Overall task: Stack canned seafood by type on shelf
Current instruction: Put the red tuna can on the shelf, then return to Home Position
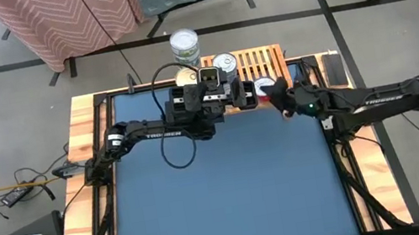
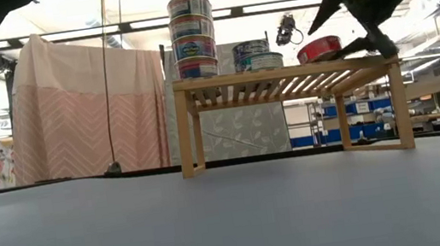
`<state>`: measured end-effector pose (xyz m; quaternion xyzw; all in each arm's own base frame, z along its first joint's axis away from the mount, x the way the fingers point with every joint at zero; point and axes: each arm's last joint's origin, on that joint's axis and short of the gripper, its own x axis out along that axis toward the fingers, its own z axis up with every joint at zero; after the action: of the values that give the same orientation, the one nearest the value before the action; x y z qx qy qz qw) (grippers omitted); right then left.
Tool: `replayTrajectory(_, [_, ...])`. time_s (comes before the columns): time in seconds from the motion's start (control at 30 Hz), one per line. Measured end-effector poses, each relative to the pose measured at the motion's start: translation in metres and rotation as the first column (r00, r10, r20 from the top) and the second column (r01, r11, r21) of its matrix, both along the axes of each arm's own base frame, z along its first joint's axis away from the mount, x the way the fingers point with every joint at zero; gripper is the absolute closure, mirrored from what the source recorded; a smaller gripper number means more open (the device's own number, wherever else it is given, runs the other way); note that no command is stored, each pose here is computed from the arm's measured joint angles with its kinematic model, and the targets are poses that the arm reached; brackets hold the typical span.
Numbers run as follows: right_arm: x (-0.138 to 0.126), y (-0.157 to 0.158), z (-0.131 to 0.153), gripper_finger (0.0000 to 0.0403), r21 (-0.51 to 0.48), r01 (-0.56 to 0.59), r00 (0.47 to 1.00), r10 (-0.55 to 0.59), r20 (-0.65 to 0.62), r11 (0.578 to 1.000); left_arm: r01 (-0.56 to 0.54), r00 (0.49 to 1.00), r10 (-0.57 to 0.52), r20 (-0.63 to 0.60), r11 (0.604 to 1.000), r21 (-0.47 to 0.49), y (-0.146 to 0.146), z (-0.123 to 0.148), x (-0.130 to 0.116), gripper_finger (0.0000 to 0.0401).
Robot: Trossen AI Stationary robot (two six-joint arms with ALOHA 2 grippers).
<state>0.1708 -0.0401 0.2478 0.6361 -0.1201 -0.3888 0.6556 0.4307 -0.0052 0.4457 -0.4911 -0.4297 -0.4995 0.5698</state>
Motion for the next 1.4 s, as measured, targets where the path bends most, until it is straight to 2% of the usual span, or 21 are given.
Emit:
replayTrajectory(0.13, [0.008, -0.005, -0.005, 0.0097, 0.056, -0.084, 0.996, 0.084, -0.001, 0.995, 0.000, 1.000, 0.000, 0.000, 1.000, 0.001, 0.000, 0.000, 0.000, 0.0105])
replayTrajectory(0.27, [0.011, -0.006, 0.001, 0.0101, 0.030, -0.146, 0.989, 0.145, 0.039, 0.989, 0.000, 1.000, 0.000, 0.000, 1.000, 0.002, 0.000, 0.000, 0.000, 0.0105])
replayTrajectory(0.4, [0.006, -0.009, 0.005, 0.0106, 0.035, -0.152, 0.988, 0.150, 0.046, 0.988, 0.000, 1.000, 0.000, 0.000, 1.000, 0.002, 0.000, 0.000, 0.000, 0.0105])
replayTrajectory(0.63, [0.006, -0.006, 0.005, 0.0115, 0.051, -0.291, 0.956, 0.289, 0.042, 0.955, 0.000, 1.000, 0.000, -0.001, 1.000, 0.009, 0.000, 0.000, 0.000, 0.0105])
replayTrajectory(0.73, [0.006, -0.002, 0.006, 0.0118, 0.019, -0.361, 0.933, 0.360, 0.017, 0.933, -0.003, 1.000, 0.003, 0.000, 1.000, 0.022, -0.001, 0.000, 0.000, 0.0105])
replayTrajectory(0.8, [0.007, 0.001, 0.013, 0.0119, -0.087, -0.413, 0.910, 0.414, 0.005, 0.907, -0.015, 1.000, 0.015, 0.003, 0.999, 0.029, -0.001, 0.000, 0.000, 0.0105])
replayTrajectory(0.83, [0.007, 0.003, 0.020, 0.0119, -0.175, -0.450, 0.889, 0.457, 0.002, 0.876, -0.019, 1.000, 0.019, 0.003, 0.999, 0.033, -0.001, 0.000, 0.000, 0.0105])
replayTrajectory(0.87, [0.007, 0.006, 0.029, 0.0118, -0.287, -0.484, 0.863, 0.506, 0.004, 0.827, -0.022, 1.000, 0.022, 0.004, 0.999, 0.033, -0.001, 0.000, 0.000, 0.0105])
replayTrajectory(0.93, [0.005, 0.016, 0.052, 0.0118, -0.544, -0.506, 0.785, 0.619, 0.032, 0.669, -0.033, 0.999, 0.033, 0.006, 0.999, 0.035, -0.002, 0.000, 0.000, 0.0105])
replayTrajectory(1.0, [-0.004, 0.024, 0.076, 0.0118, -0.737, -0.419, 0.712, 0.696, 0.097, 0.531, -0.079, 0.997, 0.079, 0.019, 0.996, 0.041, -0.002, 0.001, -0.001, 0.0105])
replayTrajectory(1.03, [-0.011, 0.027, 0.087, 0.0118, -0.799, -0.347, 0.685, 0.714, 0.142, 0.491, -0.108, 0.994, 0.106, 0.025, 0.993, 0.049, -0.002, 0.002, -0.002, 0.0105])
replayTrajectory(1.13, [-0.037, 0.032, 0.110, 0.0122, -0.899, -0.164, 0.606, 0.761, 0.233, 0.406, -0.197, 0.980, 0.198, 0.009, 0.971, 0.139, -0.002, 0.019, -0.009, 0.0105])
replayTrajectory(1.23, [-0.065, 0.036, 0.121, 0.0127, -0.931, -0.074, 0.545, 0.796, 0.263, 0.358, -0.256, 0.961, 0.274, -0.026, 0.924, 0.283, 0.002, 0.044, -0.021, 0.0105])
replayTrajectory(1.33, [-0.093, 0.040, 0.127, 0.0130, -0.961, 0.009, 0.520, 0.820, 0.240, 0.275, -0.304, 0.931, 0.359, -0.069, 0.866, 0.397, 0.006, 0.068, -0.035, 0.0105])
replayTrajectory(1.4, [-0.111, 0.043, 0.129, 0.0131, -0.973, 0.060, 0.528, 0.820, 0.219, 0.221, -0.349, 0.895, 0.436, -0.094, 0.816, 0.460, 0.009, 0.084, -0.048, 0.0105])
